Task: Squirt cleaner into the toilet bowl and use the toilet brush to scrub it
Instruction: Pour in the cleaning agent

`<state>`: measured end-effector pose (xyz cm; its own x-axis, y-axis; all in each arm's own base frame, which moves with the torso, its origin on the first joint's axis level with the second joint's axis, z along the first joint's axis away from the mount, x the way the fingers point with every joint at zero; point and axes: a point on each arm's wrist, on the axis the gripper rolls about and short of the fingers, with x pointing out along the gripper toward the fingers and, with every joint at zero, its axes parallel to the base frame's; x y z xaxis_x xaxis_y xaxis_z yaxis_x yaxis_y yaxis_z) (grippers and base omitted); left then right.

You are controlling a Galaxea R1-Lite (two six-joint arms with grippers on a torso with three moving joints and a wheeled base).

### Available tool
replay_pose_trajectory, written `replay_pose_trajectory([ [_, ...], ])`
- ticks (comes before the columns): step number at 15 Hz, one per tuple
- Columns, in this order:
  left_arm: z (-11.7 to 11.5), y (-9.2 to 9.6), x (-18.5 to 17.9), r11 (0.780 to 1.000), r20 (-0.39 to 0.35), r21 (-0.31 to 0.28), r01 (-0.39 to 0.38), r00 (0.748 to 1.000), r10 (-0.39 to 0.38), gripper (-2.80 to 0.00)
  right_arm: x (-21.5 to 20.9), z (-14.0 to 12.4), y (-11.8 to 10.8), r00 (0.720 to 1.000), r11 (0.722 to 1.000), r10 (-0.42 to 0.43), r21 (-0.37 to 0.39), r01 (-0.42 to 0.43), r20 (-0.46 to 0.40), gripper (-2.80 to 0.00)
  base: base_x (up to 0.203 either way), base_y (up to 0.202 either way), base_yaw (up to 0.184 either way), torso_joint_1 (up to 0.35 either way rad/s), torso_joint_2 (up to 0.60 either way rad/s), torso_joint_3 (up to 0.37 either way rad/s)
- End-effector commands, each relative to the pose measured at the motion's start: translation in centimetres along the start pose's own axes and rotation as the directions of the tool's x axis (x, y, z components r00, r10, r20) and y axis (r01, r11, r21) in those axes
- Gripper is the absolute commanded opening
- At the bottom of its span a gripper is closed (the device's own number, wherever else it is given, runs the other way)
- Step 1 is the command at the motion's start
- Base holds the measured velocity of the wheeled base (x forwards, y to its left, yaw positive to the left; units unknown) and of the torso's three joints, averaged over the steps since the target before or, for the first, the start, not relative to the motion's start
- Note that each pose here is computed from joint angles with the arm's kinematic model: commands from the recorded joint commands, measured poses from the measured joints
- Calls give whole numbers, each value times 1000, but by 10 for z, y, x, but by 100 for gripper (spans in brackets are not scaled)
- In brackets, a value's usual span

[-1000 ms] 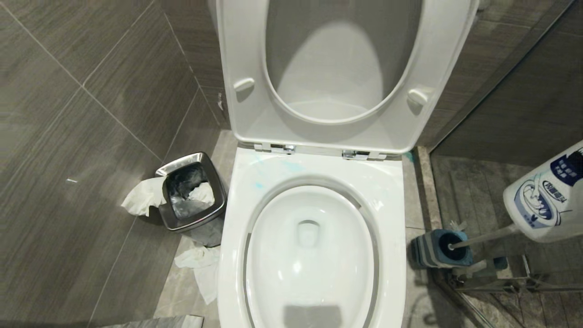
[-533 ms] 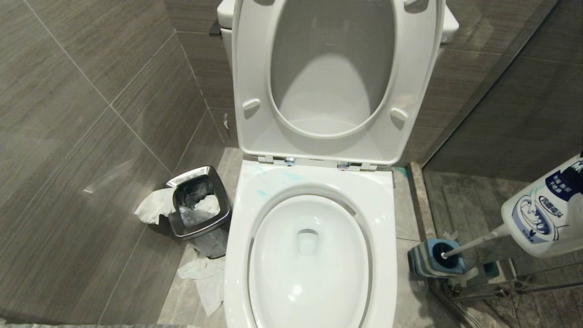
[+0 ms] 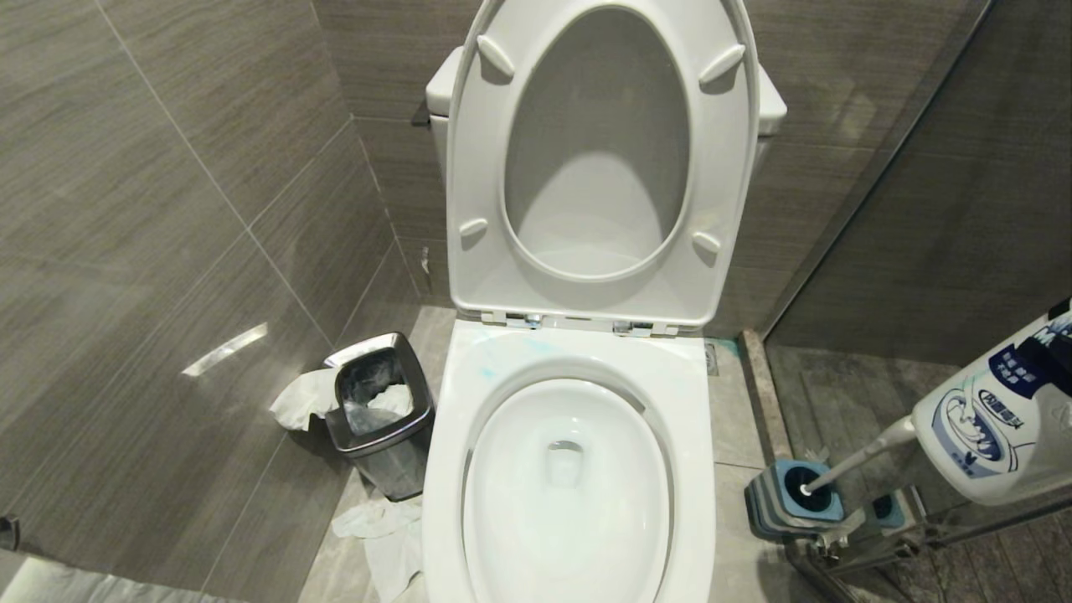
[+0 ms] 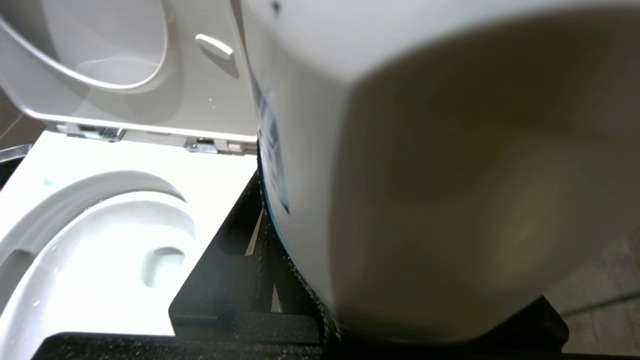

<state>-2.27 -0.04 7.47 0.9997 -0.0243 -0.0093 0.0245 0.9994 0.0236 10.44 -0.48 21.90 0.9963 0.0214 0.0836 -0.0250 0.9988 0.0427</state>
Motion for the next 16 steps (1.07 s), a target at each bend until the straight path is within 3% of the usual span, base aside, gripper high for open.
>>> replay_pose_trajectory([
  [1,0,0,0,1000,-1,1,-1,1000,1,-280,1,-1,0,1000,1000,6,2,-6,-16,-280,0,0,0,10,4,215],
  [6,0,0,0,1000,-2,-1,-3,1000,3,-280,3,-6,-1,999,1000,-1,4,1,-41,-280,0,0,0,4,0,184],
  [11,0,0,0,1000,-2,-1,-4,1000,4,-280,0,-12,-1,998,1000,-2,-4,2,-65,-280,0,0,0,2,-1,21],
  [14,0,0,0,1000,-2,-1,-3,1000,3,-280,11,-12,-2,994,994,-10,-111,-3,-112,-280,0,0,0,0,0,0],
  [16,0,0,0,1000,-2,-1,-3,1000,3,-280,24,-7,0,992,990,12,-136,-29,-123,-280,0,0,0,0,0,0],
])
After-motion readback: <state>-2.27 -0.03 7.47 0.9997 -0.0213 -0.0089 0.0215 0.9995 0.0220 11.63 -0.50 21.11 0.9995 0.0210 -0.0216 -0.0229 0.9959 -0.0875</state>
